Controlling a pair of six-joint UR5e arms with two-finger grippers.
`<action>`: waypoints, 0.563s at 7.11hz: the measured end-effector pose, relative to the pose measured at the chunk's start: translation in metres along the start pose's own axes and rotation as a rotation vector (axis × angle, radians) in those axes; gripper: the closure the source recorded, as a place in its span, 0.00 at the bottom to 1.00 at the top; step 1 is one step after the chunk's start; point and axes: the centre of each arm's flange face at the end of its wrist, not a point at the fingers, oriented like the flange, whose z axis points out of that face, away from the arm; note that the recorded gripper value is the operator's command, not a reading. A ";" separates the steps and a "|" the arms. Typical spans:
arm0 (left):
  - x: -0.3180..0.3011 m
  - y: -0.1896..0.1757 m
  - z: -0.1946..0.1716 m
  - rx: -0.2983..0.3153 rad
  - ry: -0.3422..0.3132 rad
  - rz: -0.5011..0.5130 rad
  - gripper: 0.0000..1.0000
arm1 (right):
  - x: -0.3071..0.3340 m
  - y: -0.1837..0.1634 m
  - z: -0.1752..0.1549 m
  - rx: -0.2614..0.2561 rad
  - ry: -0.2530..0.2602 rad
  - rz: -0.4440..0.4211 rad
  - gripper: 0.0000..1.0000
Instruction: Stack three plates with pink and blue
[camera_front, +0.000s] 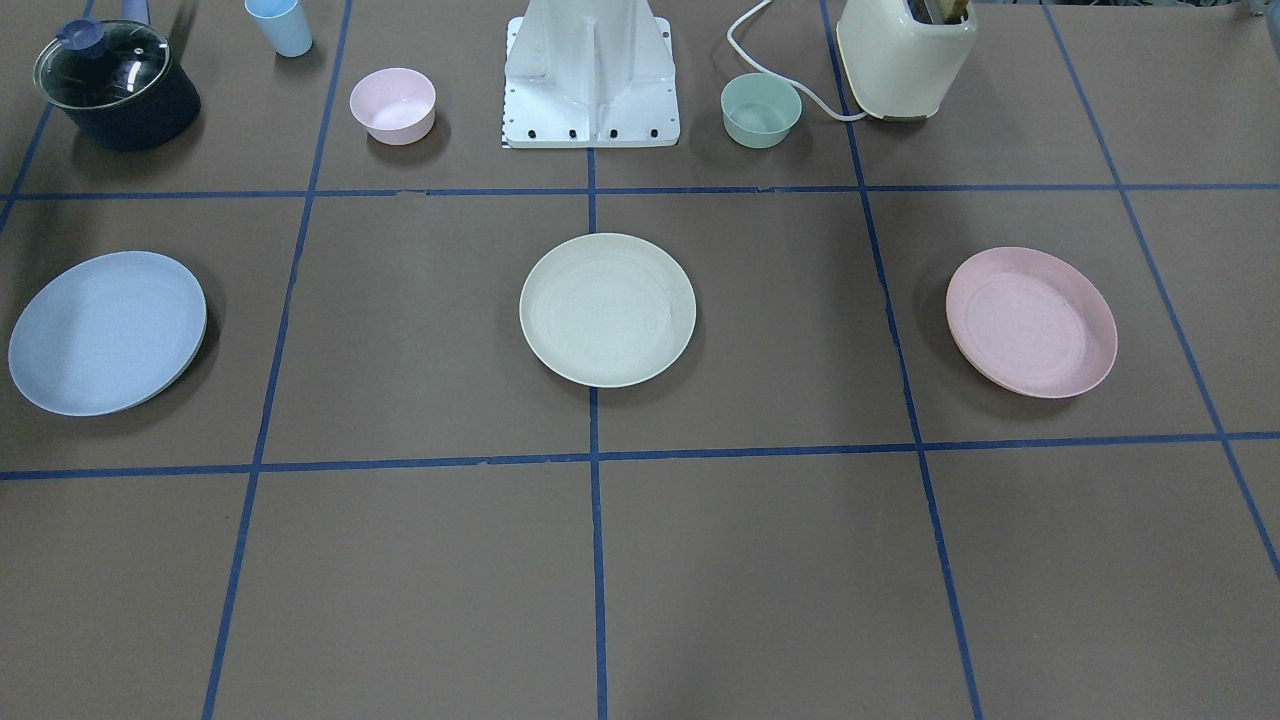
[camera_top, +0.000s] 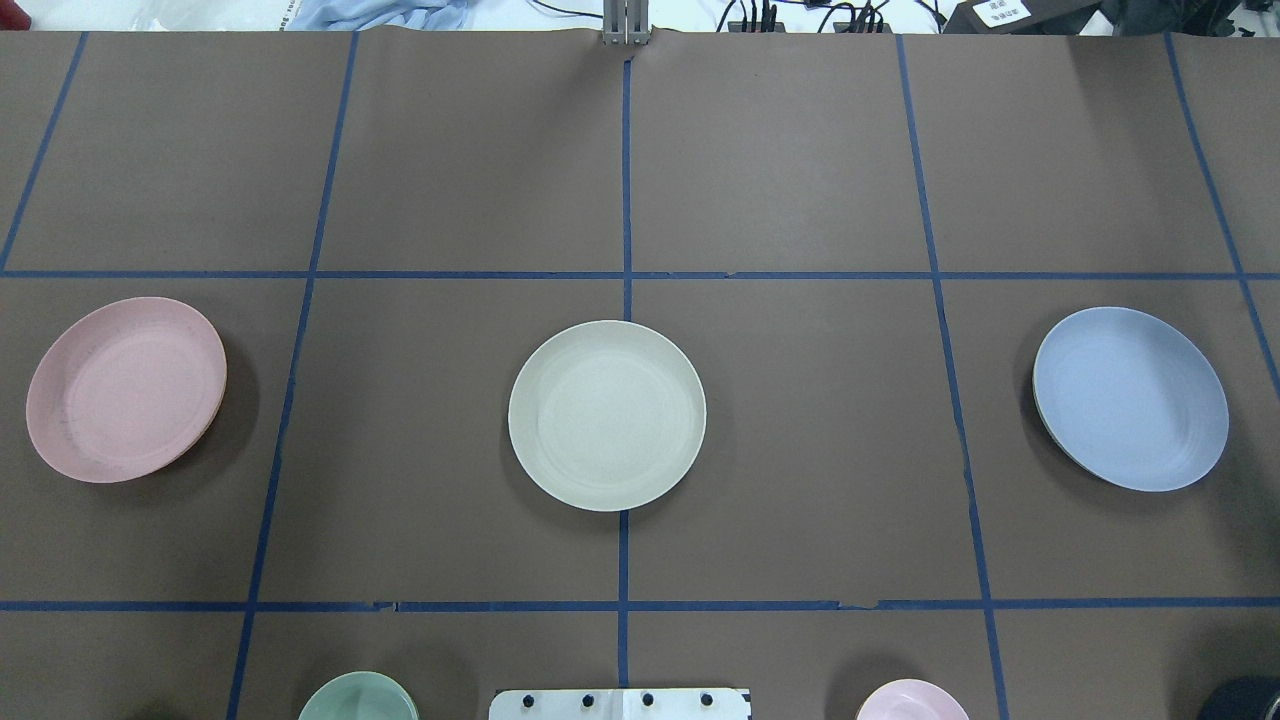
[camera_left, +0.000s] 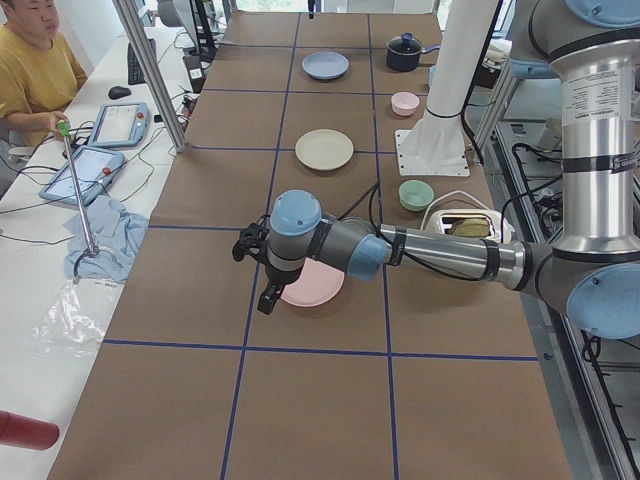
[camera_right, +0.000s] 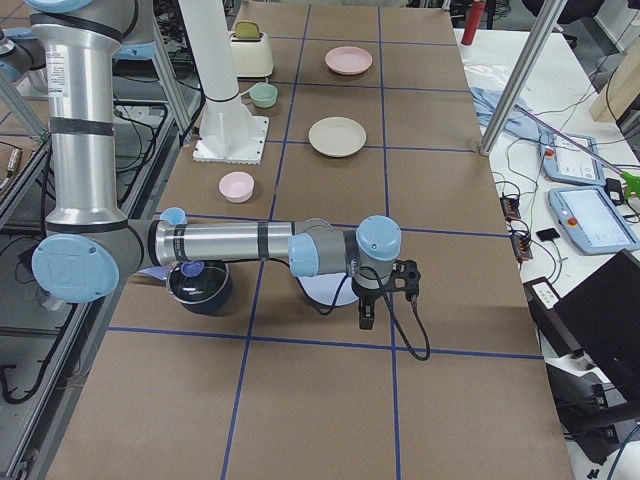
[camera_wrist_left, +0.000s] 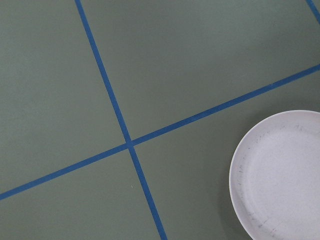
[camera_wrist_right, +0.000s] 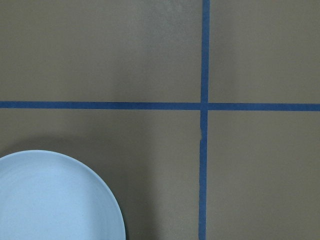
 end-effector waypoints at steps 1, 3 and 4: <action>-0.003 0.002 0.003 -0.004 0.000 -0.004 0.00 | 0.000 0.001 0.000 0.001 -0.002 0.000 0.00; -0.004 0.003 0.006 -0.009 0.002 -0.003 0.00 | -0.001 0.006 -0.001 0.003 -0.005 -0.004 0.00; -0.005 0.003 0.010 -0.013 0.004 -0.002 0.00 | -0.001 0.006 -0.001 0.006 -0.008 -0.010 0.00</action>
